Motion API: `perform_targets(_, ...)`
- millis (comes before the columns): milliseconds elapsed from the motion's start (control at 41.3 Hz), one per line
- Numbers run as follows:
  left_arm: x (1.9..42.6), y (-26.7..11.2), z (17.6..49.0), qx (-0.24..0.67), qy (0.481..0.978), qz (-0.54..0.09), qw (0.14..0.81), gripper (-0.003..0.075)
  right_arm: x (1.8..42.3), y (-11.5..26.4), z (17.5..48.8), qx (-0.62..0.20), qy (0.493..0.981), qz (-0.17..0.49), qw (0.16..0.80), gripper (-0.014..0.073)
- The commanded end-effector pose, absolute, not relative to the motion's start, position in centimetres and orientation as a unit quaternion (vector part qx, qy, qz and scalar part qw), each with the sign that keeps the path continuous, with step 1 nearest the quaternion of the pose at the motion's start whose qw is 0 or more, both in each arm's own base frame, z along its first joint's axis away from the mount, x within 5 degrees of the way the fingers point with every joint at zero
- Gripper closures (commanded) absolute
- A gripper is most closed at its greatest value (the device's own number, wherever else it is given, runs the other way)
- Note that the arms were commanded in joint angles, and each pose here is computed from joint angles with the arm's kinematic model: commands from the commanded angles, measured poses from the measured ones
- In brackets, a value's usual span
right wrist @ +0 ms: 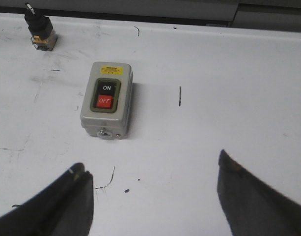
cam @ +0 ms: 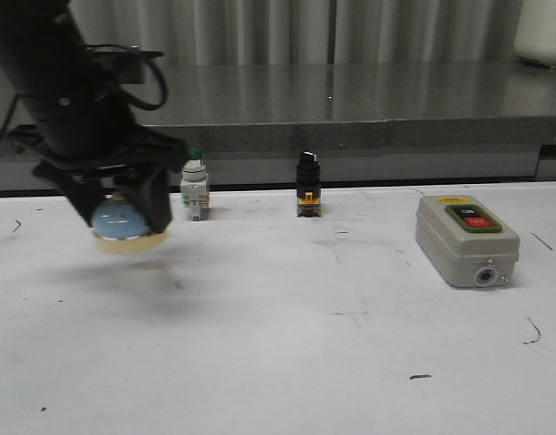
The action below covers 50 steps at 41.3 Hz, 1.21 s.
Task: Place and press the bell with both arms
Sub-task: 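Carry the bell with the left gripper toward the table centre, then set the bell down, open the left gripper and lift away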
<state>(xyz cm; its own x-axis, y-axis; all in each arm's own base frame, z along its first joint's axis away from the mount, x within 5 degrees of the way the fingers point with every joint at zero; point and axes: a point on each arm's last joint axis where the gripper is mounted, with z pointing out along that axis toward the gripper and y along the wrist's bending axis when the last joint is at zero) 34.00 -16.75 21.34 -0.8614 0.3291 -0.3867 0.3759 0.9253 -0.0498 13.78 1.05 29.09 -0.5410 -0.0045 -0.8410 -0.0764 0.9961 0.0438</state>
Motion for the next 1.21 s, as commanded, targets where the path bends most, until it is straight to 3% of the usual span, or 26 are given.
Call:
perform_targets(0,33.1,-20.3,24.8,0.222,0.938,-0.094,0.249,0.0352,14.3,0.9,30.7,-0.022,0.853,0.030,0.520,0.0047)
perform_targets(291,34.1,-26.2,23.0,0.282,0.921,-0.103,0.246,0.0352,14.3,0.9,30.7,-0.022,0.853,0.030,0.520,0.0047)
perform_targets(679,35.4,-27.4,20.3,0.285,0.926,-0.097,0.227,0.0351,14.3,0.9,30.7,-0.022,0.853,0.031,0.520,0.0047)
perform_targets(751,35.4,-27.4,20.0,0.286,0.928,-0.095,0.222,0.0312,14.3,0.9,30.7,-0.022,0.853,0.031,0.520,0.0047)
perform_targets(921,35.4,-27.3,20.0,0.286,0.928,-0.094,0.219,0.0105,14.3,0.9,30.7,-0.022,0.853,0.031,0.520,0.0047)
perform_targets(1066,35.1,-27.2,20.9,0.284,0.928,-0.098,0.219,0.0100,14.3,0.9,30.7,-0.022,0.853,0.031,0.520,0.0047)
perform_targets(1188,34.3,-26.7,23.5,0.281,0.926,-0.107,0.229,0.0101,14.3,0.9,30.7,-0.022,0.853,0.031,0.520,0.0047)
